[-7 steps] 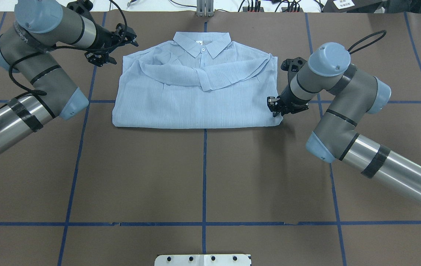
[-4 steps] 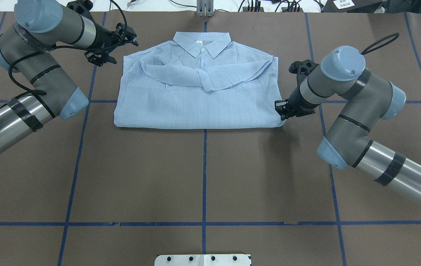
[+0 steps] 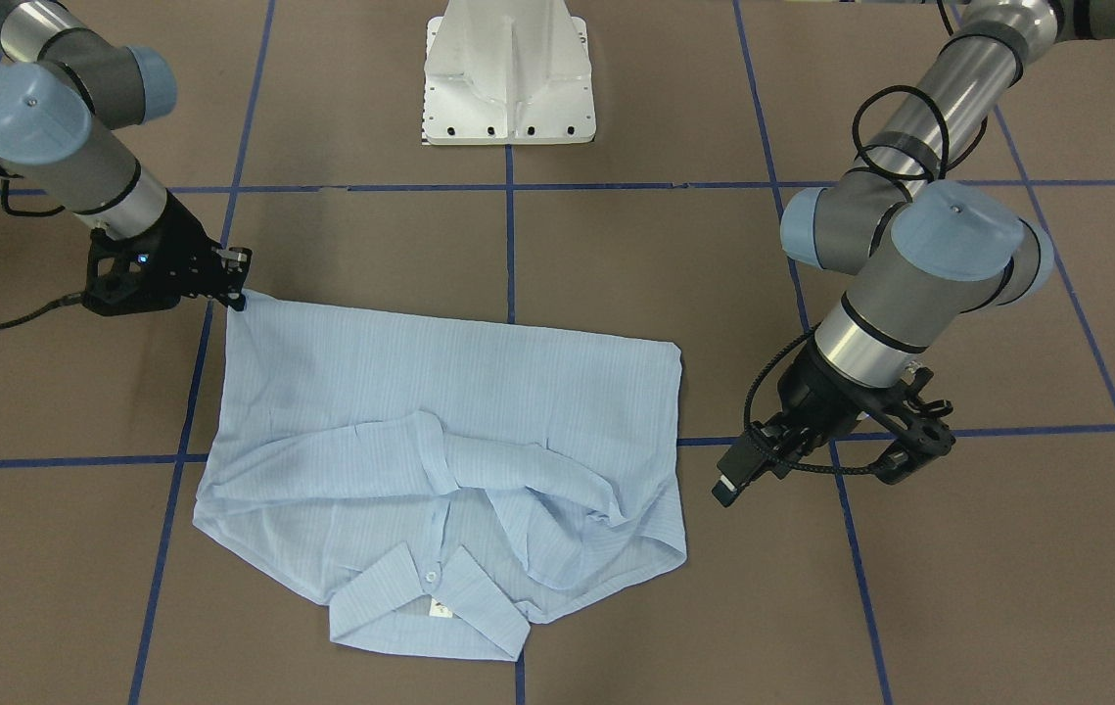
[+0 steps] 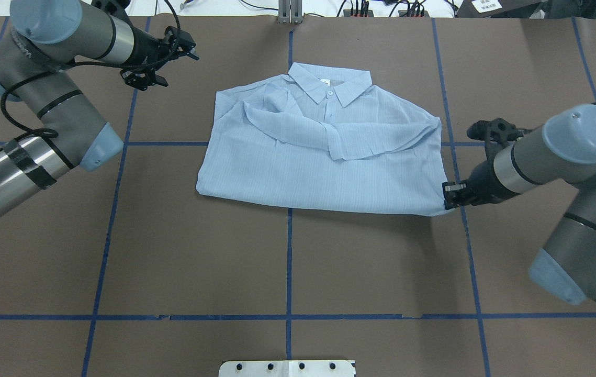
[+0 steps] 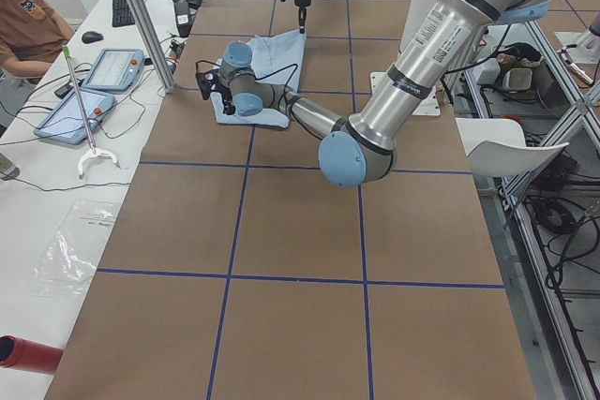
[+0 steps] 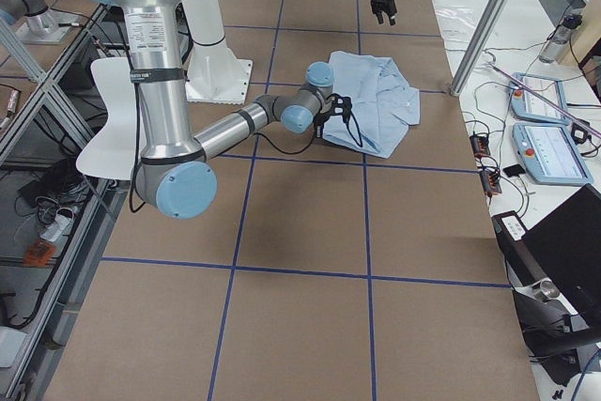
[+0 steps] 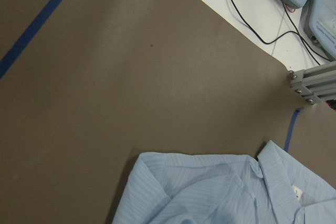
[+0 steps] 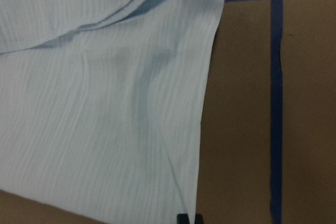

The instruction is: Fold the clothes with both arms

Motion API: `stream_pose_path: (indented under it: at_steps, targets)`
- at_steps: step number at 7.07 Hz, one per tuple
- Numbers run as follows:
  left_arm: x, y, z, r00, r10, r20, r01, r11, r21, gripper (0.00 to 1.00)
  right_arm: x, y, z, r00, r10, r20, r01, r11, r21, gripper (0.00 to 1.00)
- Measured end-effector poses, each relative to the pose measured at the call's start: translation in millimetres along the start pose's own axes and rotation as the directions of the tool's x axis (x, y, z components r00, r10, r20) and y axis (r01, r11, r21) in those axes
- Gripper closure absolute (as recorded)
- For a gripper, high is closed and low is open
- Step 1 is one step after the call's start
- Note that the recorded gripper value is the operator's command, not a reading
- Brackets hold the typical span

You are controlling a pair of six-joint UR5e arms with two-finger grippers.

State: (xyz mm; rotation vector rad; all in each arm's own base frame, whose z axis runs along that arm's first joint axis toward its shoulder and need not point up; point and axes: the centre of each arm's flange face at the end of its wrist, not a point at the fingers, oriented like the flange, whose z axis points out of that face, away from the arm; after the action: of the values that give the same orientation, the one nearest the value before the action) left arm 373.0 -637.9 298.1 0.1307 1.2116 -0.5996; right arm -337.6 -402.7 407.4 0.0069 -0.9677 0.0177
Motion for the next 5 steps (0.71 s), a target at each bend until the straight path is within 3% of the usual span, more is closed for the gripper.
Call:
stream_pose_path:
  at_steps: [2,4,5]
  targets:
    - [-3,5,-6,1.0,0.006,-0.006,-0.006,1.0,0.005,0.0,-29,99,-7,0.997,-0.057,0.058,0.065,0.986,-0.151,1.0]
    - [-4,15,2,1.0,0.015,-0.003,-0.015,1.0,0.021,0.0,-66,201,-1,0.981,-0.153,0.116,0.183,0.929,-0.322,1.0]
    - [-4,21,6,1.0,0.019,-0.001,-0.019,1.0,0.022,0.0,-78,239,4,0.975,-0.178,0.13,0.215,0.9,-0.38,0.25]
